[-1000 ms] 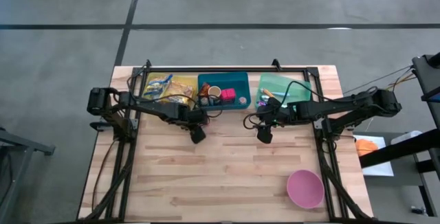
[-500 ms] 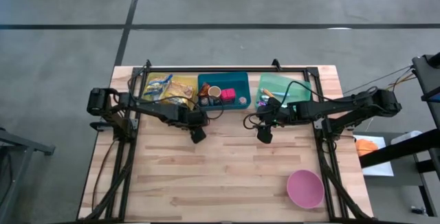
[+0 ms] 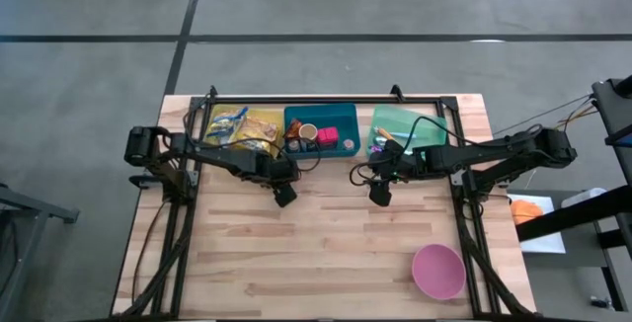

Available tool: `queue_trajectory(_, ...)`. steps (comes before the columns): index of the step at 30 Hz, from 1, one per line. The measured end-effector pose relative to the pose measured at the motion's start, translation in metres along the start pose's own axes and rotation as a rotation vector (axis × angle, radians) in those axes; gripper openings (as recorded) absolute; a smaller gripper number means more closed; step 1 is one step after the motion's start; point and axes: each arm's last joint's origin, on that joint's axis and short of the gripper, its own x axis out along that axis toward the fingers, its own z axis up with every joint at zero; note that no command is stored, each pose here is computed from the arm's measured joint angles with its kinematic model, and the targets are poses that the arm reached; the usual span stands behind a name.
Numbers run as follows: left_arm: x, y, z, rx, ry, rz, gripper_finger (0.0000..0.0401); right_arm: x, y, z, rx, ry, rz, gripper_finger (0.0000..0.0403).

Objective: Pick & Place Food Item
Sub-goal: Put the red seasoning can into the blue bin

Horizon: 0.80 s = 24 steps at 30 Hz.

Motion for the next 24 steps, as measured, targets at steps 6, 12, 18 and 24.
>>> queue_trajectory(6, -0.003, -0.001, 0.0, 0.002, 0.009, -0.053, 0.0207, 0.0, 0.0, 0.0, 0.0, 0.0, 0.0, 0.0267)
queue_trajectory(12, -0.005, -0.003, 0.003, 0.014, 0.007, -0.089, 0.0207, 0.0, 0.0, 0.0, 0.0, 0.0, 0.0, 0.0267)
queue_trajectory(18, -0.014, -0.012, 0.009, 0.046, -0.001, -0.164, 0.0207, 0.0, 0.0, 0.0, 0.0, 0.0, 0.0, 0.0267)
queue_trajectory(24, -0.031, -0.026, 0.014, 0.109, -0.032, -0.251, 0.0207, 0.0, 0.0, 0.0, 0.0, 0.0, 0.0, 0.0267)
